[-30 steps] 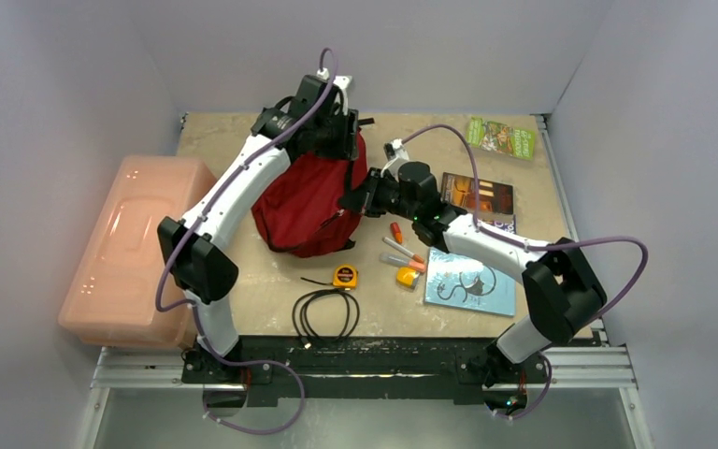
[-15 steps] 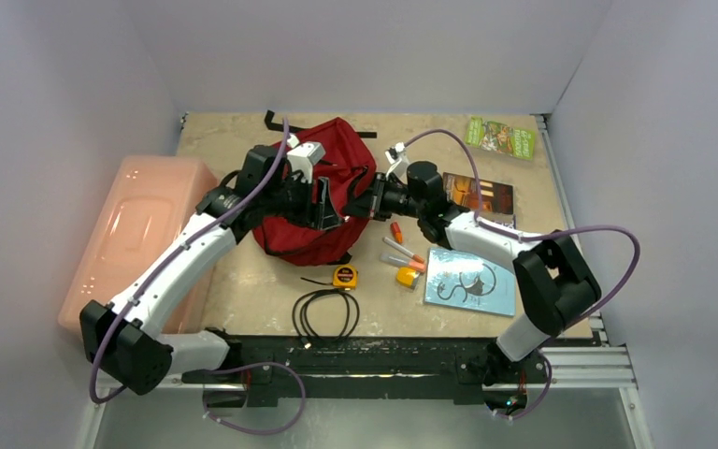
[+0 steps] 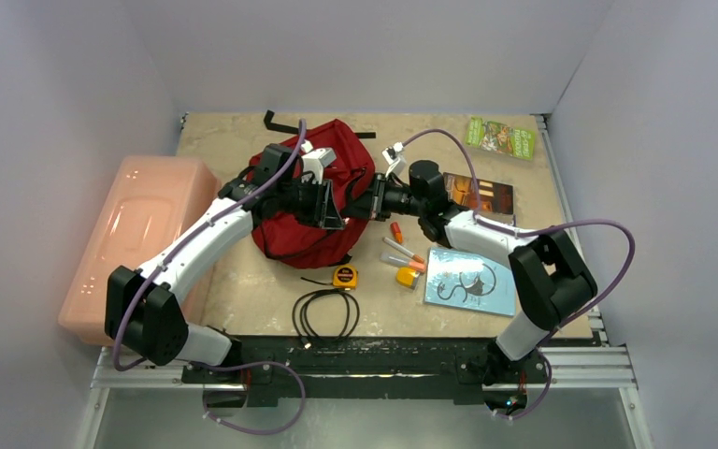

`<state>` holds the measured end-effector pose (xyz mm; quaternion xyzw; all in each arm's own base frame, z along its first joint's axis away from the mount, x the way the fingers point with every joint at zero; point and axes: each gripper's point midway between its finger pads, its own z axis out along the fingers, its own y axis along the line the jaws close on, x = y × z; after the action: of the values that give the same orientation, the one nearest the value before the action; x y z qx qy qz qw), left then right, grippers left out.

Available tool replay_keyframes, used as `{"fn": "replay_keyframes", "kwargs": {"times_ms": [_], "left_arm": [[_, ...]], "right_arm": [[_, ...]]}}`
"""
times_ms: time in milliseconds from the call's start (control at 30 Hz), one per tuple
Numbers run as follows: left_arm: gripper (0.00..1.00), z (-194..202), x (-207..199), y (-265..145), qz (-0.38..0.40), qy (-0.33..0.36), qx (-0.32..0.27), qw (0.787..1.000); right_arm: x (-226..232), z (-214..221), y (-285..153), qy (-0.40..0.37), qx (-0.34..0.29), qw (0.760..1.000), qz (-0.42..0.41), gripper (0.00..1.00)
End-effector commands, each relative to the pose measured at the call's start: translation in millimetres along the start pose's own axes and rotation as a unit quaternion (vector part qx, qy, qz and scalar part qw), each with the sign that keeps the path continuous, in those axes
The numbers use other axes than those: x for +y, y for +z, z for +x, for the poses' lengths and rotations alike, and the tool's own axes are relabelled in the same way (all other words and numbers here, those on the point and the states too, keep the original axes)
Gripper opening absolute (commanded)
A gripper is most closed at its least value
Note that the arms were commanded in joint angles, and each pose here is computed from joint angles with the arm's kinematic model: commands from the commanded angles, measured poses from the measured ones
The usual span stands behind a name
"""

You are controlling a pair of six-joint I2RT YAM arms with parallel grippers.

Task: Pack the student bag
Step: Unzip the student bag at the center of the board.

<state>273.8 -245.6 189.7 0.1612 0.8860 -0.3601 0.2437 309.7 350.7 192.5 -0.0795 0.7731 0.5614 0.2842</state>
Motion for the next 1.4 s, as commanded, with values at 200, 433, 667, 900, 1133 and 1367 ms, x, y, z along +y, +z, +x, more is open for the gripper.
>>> {"fn": "replay_keyframes", "kwargs": {"times_ms": [200,433,667,900,1133,1367], "left_arm": [[0.20,-6.4,-3.1,-6.5,0.018,0.000,-0.017,1.000],[0.02,0.0,4.1,-5.9,0.016,-0.014,-0.007,1.000],[0.00,-0.8,5.2,-8.9,0.029,-0.027,-0.013,0.999],[0.00,16.9,54.3,-18.5,-0.119,-0.064,-0.015,0.991],[0.00,51.4,62.6,-37.0,-0.162,-0.076,-0.024,0.984],[0.00,70.9,100.3,-69.0,-0.286,-0.101,-0.045,0.952]], "right_arm": [[18.2,-2.6,-4.5,-0.021,0.010,0.998,-0.063,0.00],[14.4,-0.6,-5.0,-0.008,0.024,0.996,-0.085,0.00],[7.4,-2.0,-5.4,-0.009,0.032,0.996,-0.086,0.00],[-7.2,-18.0,-9.0,-0.011,0.014,0.997,-0.069,0.00],[-26.9,-57.7,-22.8,0.025,-0.032,0.996,-0.081,0.00],[-58.8,-93.1,-28.2,0.033,-0.055,0.997,-0.053,0.00]]}}
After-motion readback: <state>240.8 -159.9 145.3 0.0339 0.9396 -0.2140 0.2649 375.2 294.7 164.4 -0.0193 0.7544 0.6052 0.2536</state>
